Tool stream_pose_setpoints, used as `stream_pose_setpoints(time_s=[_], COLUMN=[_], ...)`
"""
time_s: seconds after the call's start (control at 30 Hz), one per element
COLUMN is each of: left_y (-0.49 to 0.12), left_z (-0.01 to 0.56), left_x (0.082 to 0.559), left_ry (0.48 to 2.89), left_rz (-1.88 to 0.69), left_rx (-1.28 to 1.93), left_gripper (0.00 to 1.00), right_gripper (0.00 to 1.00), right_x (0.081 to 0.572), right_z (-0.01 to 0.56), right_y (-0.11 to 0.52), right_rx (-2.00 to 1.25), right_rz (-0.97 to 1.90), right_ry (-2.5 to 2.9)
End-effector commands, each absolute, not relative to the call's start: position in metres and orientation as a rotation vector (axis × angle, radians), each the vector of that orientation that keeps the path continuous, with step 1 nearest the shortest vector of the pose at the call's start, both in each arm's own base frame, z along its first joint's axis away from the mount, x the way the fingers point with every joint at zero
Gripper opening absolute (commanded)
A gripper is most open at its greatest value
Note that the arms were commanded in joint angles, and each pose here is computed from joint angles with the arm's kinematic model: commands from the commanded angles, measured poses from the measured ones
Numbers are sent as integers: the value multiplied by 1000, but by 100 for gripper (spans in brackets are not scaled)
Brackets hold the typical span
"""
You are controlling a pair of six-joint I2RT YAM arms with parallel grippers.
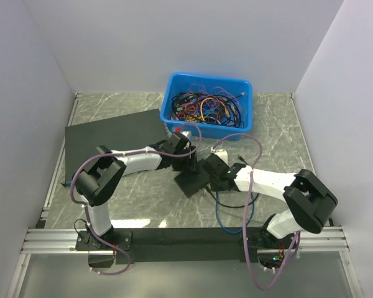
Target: Insert the plug into the switch port
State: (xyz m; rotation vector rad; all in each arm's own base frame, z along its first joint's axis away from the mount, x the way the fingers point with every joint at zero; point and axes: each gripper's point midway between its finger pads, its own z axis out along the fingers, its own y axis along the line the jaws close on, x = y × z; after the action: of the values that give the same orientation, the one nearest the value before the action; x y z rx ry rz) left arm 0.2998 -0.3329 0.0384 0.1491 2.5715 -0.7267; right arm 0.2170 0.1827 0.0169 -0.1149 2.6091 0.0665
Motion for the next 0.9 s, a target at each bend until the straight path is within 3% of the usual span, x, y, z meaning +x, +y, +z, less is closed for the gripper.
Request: stream_pose_setpoints(time_s=[0.0,0.3,0.87], left_y=[-325,-310,-223], left_z=[29,30,34], left_x=[263,254,267], left_ry=[2684,2678,2641], left_rz=[-716,-653,-458], left_rx=[106,125,67], left_gripper=[64,64,65], right_gripper=[0,0,0], right_x=[235,236,189], right_z=[28,18,28], right_y=[204,221,326], right_rx=[-112,-160,-475], right_rz=[129,187,405], right_ry=[2572,2594,2567])
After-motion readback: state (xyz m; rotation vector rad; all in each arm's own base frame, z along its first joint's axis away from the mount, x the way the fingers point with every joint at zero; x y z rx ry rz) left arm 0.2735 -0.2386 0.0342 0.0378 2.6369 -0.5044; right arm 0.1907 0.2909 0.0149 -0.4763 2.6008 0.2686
